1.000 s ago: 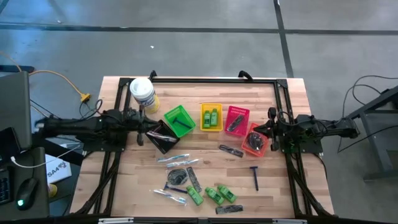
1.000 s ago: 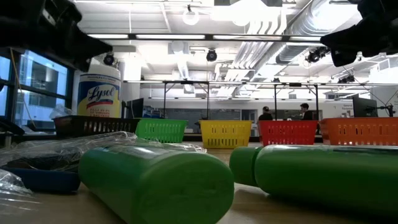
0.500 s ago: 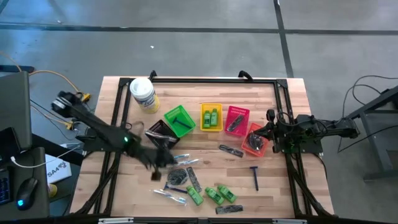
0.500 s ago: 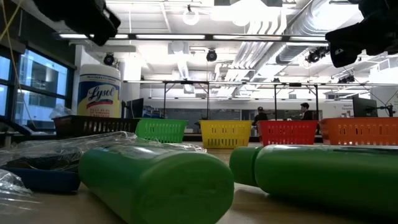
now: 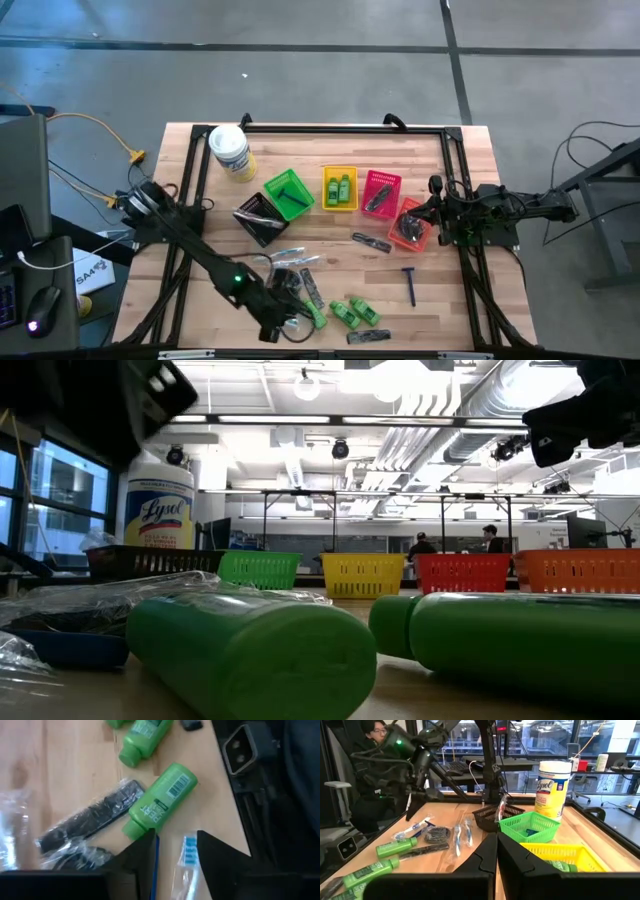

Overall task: Pick & Place Travel size toiletries
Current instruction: Put the left blue shaver into the green bin

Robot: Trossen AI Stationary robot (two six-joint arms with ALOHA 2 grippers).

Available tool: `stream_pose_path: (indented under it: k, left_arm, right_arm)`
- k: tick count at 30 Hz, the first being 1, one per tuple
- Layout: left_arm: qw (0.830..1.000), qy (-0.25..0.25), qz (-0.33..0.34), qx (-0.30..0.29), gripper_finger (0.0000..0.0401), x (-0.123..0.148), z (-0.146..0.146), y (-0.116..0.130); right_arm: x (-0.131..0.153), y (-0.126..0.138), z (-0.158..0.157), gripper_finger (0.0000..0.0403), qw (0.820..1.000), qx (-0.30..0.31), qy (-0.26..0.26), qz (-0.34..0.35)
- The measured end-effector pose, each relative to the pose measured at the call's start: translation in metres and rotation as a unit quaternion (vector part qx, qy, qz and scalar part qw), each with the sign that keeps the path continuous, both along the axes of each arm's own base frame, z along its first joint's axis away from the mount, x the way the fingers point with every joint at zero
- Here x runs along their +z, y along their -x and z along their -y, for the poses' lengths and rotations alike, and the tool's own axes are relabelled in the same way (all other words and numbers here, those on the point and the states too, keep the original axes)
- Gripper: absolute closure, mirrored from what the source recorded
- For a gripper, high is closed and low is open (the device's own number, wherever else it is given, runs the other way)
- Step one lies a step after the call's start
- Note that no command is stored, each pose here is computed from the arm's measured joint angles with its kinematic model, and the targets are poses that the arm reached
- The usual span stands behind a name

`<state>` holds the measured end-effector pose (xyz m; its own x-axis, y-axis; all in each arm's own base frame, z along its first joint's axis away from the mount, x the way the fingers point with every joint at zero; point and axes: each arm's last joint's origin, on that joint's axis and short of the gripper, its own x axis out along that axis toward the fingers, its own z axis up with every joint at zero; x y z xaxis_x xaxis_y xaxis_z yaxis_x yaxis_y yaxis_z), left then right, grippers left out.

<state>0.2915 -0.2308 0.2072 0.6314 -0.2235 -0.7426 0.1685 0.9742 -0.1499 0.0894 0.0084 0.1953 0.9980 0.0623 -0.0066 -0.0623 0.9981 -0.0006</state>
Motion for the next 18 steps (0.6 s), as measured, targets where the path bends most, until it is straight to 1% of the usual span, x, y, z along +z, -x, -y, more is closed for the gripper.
stream_pose_path:
  k: [2, 5, 8, 11, 15, 18]
  left_arm:
    - [1.0, -0.001, -0.01, 0.0, 0.0243, -0.008, 0.005, -0.007]
    - [1.0, -0.004, -0.028, 0.004, 0.0236, -0.016, 0.007, -0.01]
    - [0.996, 0.019, -0.073, 0.04, 0.0235, -0.023, -0.002, -0.015]
    - [0.992, 0.008, -0.109, 0.063, 0.0235, -0.03, -0.011, -0.016]
    - [0.991, 0.016, -0.128, 0.024, 0.0235, -0.034, -0.01, -0.016]
    - [0.991, 0.016, -0.135, 0.01, 0.0235, -0.038, -0.009, -0.016]
  right_arm:
    - [0.0, 0.0, 0.0, 0.0398, 1.0, 0.001, -0.002, -0.001]
    - [0.0, 0.0, 0.0, 0.0398, 1.0, 0.003, -0.003, -0.002]
    - [0.0, 0.0, -0.001, 0.0398, 1.0, 0.014, -0.004, -0.002]
    - [0.0, 0.0, -0.001, 0.0399, 1.0, 0.013, -0.004, -0.002]
    - [-0.001, 0.0, -0.001, 0.0399, 1.0, 0.013, -0.003, -0.003]
    - [-0.001, 0.0, -0.001, 0.0399, 1.0, 0.012, -0.003, -0.006]
